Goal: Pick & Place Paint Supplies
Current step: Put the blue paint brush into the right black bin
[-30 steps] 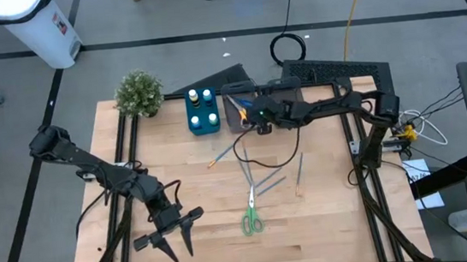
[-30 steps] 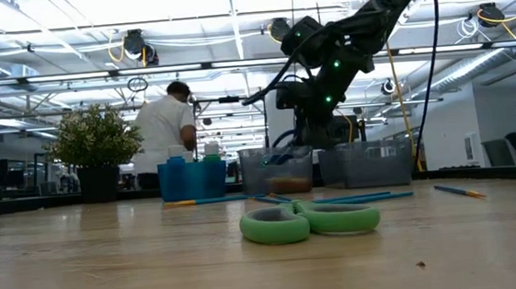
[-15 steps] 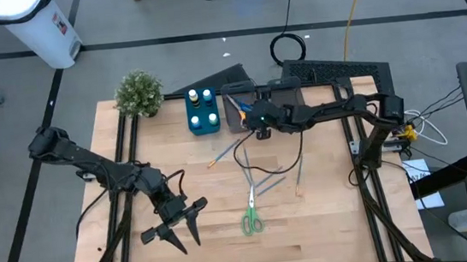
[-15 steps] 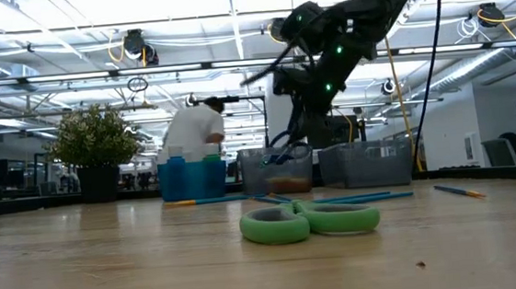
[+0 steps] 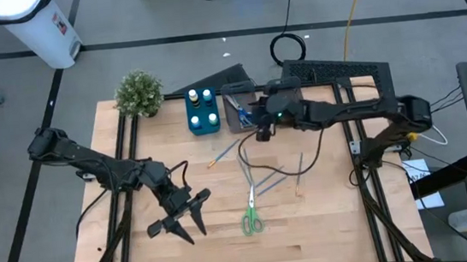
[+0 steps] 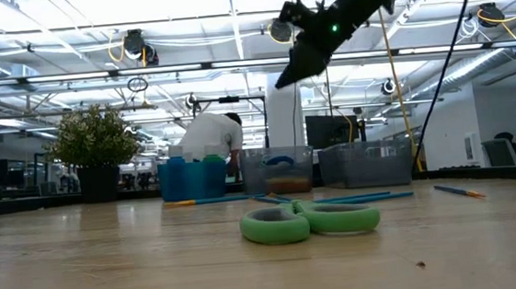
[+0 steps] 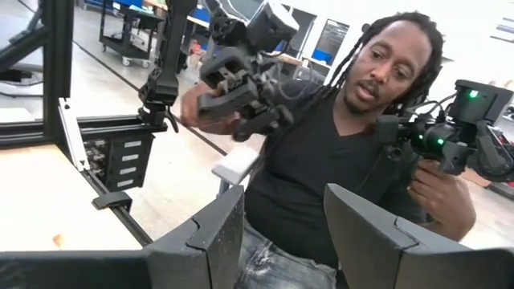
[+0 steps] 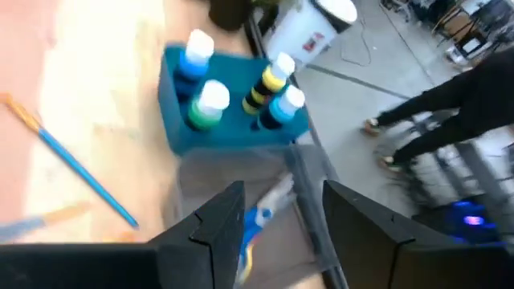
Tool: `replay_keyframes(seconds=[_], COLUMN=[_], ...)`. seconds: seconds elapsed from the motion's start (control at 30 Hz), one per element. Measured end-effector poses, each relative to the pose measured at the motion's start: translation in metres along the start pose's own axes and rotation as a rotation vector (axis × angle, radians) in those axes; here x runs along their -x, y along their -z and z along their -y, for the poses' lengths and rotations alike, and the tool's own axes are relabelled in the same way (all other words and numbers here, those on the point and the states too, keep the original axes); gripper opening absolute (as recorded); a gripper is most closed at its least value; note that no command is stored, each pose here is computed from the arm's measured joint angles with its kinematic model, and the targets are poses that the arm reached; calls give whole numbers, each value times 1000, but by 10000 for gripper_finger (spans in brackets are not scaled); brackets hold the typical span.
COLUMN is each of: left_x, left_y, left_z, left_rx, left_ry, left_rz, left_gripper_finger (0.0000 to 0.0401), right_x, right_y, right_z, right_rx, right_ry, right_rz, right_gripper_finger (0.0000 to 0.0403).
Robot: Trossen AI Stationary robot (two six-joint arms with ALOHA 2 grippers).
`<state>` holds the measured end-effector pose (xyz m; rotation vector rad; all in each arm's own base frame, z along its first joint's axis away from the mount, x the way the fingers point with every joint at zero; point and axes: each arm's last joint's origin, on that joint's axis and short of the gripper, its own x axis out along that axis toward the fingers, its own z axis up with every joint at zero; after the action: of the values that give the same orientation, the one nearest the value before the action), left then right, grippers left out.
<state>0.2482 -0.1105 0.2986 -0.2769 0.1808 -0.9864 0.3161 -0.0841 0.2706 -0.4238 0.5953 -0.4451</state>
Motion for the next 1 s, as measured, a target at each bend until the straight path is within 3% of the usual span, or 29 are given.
replay_keyframes(seconds=[0.27,0.43,0.57,0.8,1.0], left_x=[0,1,2,1,2], left_y=[-1,-2,-3,1,8], left_z=[-2,-5,-8,-15,-18], left_rx=[-12,-43,-82,-240,-228], left_ry=[-60,-182,-289,-472,-566], left_rz=[22,57,80,38,-23], left_gripper_finger=[182,182,182,182,182], right_x=[30,44,53,70,75], right_y=[-15,-21,-17,16,60], right_z=[-12,-37,-68,-118,-134], right_rx=[-170,-228,-206,-117,-118], right_ry=[-295,-540,-720,-838,-699], right_rz=[120,139,182,160,-88], right_gripper_finger=[156,156,156,155,155])
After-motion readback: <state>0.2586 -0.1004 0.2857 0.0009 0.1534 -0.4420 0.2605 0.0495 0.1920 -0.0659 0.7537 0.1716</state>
